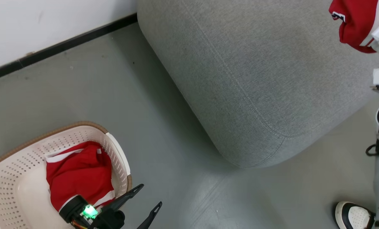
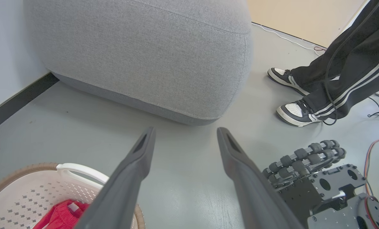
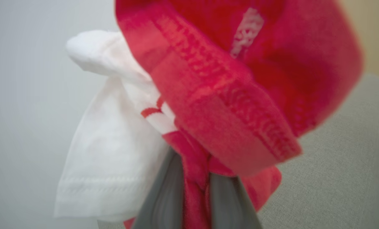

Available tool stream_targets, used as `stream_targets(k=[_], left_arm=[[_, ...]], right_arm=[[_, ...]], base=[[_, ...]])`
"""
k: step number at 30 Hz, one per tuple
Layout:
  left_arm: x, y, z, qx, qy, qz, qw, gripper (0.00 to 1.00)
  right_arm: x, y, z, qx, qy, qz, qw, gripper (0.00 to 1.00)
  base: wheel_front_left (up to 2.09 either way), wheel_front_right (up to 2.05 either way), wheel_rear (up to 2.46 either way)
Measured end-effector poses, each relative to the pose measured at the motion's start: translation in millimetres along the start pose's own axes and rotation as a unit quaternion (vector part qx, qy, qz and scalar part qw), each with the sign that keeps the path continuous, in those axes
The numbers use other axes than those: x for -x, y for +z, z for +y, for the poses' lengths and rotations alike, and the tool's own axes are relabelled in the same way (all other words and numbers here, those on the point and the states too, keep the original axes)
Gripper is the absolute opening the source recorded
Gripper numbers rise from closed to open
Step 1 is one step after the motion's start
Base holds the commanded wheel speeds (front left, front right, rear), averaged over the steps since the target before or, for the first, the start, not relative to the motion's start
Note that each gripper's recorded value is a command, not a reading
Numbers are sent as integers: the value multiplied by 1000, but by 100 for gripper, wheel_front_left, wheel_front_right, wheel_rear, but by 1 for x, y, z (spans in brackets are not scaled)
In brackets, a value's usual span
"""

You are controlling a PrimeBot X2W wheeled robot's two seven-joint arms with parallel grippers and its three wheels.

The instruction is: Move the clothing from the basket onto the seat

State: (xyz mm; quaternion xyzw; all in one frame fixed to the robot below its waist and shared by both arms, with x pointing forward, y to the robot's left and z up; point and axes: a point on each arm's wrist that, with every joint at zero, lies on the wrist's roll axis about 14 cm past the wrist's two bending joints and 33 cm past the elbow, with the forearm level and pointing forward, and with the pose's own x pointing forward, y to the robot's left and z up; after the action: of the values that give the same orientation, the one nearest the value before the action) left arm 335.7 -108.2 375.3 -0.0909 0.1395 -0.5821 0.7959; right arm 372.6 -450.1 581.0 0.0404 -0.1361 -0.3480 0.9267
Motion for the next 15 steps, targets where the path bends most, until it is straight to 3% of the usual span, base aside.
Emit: stream_targets(k=[15], left_arm=[[5, 8, 31, -4, 32, -29, 999, 100]], right_arm=[[-41, -43, 5, 30, -14, 56, 998, 0]], base=[[0, 0, 0]])
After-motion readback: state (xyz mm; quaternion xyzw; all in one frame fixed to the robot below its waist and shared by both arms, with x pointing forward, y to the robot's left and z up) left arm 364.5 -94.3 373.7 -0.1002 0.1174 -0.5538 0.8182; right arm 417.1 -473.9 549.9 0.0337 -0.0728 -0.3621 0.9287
